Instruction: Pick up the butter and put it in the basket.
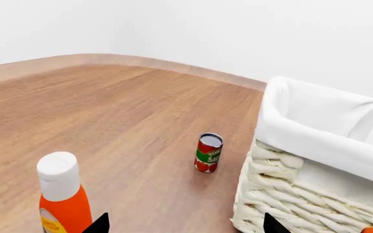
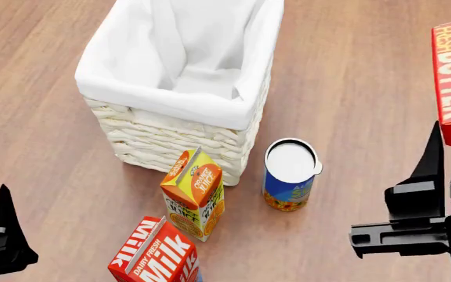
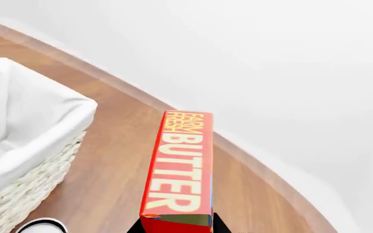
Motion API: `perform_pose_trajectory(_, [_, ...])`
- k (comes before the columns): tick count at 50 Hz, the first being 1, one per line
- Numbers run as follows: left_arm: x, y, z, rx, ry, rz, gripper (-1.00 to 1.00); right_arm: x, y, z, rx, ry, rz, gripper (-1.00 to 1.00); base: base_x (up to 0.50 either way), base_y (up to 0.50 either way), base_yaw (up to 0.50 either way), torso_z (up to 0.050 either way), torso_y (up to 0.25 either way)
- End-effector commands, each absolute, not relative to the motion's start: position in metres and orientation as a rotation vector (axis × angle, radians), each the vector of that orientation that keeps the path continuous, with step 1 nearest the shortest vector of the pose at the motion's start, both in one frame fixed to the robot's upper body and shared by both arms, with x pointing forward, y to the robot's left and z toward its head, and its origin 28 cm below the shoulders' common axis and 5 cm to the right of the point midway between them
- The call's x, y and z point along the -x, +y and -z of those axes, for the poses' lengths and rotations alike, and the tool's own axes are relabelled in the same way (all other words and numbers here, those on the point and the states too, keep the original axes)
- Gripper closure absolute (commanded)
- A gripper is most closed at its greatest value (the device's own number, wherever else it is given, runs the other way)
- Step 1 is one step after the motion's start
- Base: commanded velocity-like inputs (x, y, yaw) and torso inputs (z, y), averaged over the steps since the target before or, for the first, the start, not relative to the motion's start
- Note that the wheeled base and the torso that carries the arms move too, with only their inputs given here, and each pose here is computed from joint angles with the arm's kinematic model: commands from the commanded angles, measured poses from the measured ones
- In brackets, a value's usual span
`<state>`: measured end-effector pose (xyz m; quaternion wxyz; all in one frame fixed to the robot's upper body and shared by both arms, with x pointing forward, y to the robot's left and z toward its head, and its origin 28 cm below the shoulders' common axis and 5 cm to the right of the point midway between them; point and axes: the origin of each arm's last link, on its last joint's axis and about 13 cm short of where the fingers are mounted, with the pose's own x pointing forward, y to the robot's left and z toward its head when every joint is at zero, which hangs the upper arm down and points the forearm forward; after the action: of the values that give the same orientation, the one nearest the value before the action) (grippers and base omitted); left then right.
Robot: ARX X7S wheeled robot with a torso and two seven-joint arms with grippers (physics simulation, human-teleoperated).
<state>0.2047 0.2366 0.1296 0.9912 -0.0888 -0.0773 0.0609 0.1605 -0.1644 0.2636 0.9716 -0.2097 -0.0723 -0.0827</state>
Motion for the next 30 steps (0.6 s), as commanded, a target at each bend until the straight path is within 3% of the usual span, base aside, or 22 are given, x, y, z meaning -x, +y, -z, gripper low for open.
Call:
perform_pose_trajectory(1, [-0.204,0.237,-0.130,0.178,-0.157,-0.123,-1.00,-0.174,-0.179,-0.283,0.390,-0.146,0.224,1.00,0.00,0.00,0.00,0.000,0.010])
perform_pose_trajectory(30, [-0.200,0.236,-0.135,0.201,-0.153,-0.139,-1.00,-0.241,-0.190,-0.363,0.299,-0.097,0.167,1.00,0.00,0.00,0.00,0.001,0.001])
